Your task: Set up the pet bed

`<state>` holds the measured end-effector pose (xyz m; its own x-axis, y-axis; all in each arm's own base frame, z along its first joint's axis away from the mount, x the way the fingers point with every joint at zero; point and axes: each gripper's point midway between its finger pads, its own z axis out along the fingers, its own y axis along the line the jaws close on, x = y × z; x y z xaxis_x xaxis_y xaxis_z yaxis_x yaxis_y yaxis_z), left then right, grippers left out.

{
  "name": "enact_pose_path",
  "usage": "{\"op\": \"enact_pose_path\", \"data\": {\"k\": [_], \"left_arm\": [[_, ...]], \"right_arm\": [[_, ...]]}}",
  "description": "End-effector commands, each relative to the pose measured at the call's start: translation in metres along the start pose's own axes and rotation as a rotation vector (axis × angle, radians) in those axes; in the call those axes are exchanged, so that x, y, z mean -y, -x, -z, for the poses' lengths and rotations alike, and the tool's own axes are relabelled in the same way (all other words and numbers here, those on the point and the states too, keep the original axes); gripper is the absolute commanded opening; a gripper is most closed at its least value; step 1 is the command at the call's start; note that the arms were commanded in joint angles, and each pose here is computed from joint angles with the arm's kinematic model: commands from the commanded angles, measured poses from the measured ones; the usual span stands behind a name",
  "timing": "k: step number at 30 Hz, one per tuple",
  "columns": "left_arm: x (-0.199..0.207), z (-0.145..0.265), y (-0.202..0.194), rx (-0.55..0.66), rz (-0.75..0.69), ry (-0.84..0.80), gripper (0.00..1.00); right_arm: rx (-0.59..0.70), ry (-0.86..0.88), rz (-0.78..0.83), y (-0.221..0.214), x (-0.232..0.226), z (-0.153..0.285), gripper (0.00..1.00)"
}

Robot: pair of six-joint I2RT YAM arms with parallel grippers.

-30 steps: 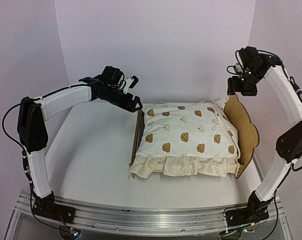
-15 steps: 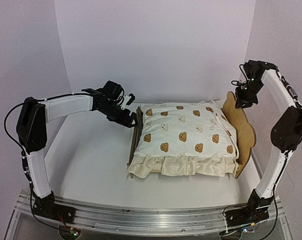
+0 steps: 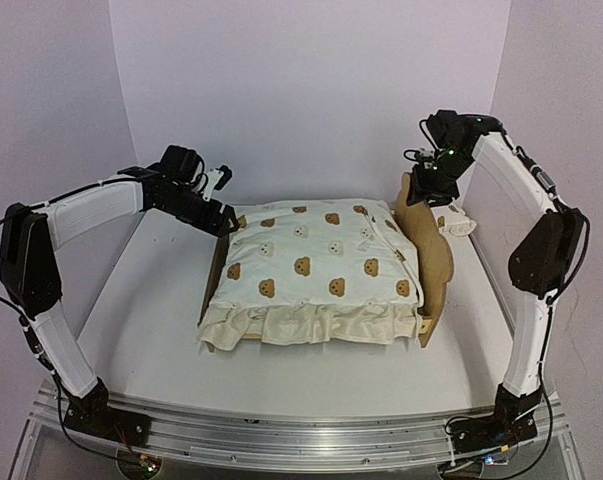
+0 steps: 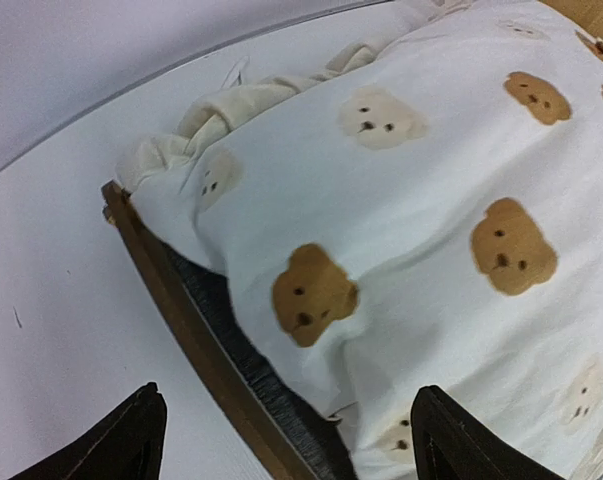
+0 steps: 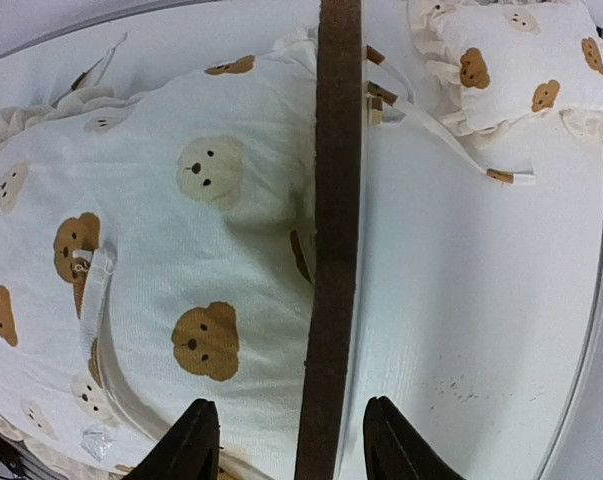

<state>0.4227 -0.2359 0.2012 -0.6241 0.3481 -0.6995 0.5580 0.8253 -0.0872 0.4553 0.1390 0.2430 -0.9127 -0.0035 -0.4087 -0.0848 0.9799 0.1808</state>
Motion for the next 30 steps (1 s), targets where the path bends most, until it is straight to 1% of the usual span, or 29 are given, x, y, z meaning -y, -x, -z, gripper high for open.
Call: {"op": "enact_pose_path", "data": {"k": [1, 2, 4, 7, 8, 9, 11, 12, 13, 16, 19, 22, 24, 26, 30], "left_arm": [[0.017, 0.036, 0.018, 0.075, -0.193, -0.067, 0.84], [0.025, 0.041, 0.012, 0.068, -0.236, -0.106, 0.82], [0.043, 0.051, -0.011, 0.023, -0.335, -0.203, 0.79], [0.064, 0.067, -0.046, -0.037, -0.418, -0.314, 0.77], [0.069, 0.071, -0.057, -0.057, -0.454, -0.330, 0.77], [0.073, 0.073, -0.068, -0.079, -0.481, -0.334, 0.76], [0.080, 0.074, -0.089, -0.120, -0.541, -0.314, 0.75], [0.083, 0.074, -0.097, -0.131, -0.565, -0.301, 0.75], [0.086, 0.074, -0.104, -0.142, -0.587, -0.288, 0.75], [0.091, 0.070, -0.120, -0.186, -0.623, -0.276, 0.75], [0.085, 0.064, -0.135, -0.243, -0.640, -0.257, 0.75], [0.078, 0.059, -0.155, -0.301, -0.677, -0.252, 0.75], [0.076, 0.058, -0.163, -0.318, -0.707, -0.255, 0.75], [0.076, 0.059, -0.169, -0.324, -0.730, -0.264, 0.74], [0.082, 0.057, -0.180, -0.330, -0.737, -0.312, 0.67]], "right_arm": [[0.094, -0.046, -0.026, 0.015, 0.004, 0.021, 0.59], [0.119, -0.073, -0.014, 0.015, 0.008, 0.033, 0.62], [0.180, -0.121, 0.012, 0.013, 0.017, 0.064, 0.63], [0.271, -0.188, 0.022, 0.008, 0.029, 0.108, 0.63], [0.309, -0.187, 0.013, 0.005, 0.030, 0.126, 0.62], [0.323, -0.173, 0.005, 0.001, 0.027, 0.134, 0.61], [0.334, -0.113, 0.017, -0.013, 0.010, 0.140, 0.59], [0.355, -0.071, 0.042, -0.016, -0.005, 0.142, 0.58], [0.376, -0.010, 0.088, -0.026, -0.030, 0.145, 0.57], [0.386, 0.137, 0.175, -0.054, -0.088, 0.129, 0.56], [0.419, 0.288, 0.277, -0.080, -0.147, 0.118, 0.55], [0.386, 0.438, 0.426, -0.125, -0.204, 0.098, 0.54], [0.373, 0.512, 0.536, -0.153, -0.238, 0.087, 0.54], [0.327, 0.569, 0.597, -0.177, -0.260, 0.071, 0.54], [0.253, 0.632, 0.601, -0.203, -0.289, 0.040, 0.54]]}}
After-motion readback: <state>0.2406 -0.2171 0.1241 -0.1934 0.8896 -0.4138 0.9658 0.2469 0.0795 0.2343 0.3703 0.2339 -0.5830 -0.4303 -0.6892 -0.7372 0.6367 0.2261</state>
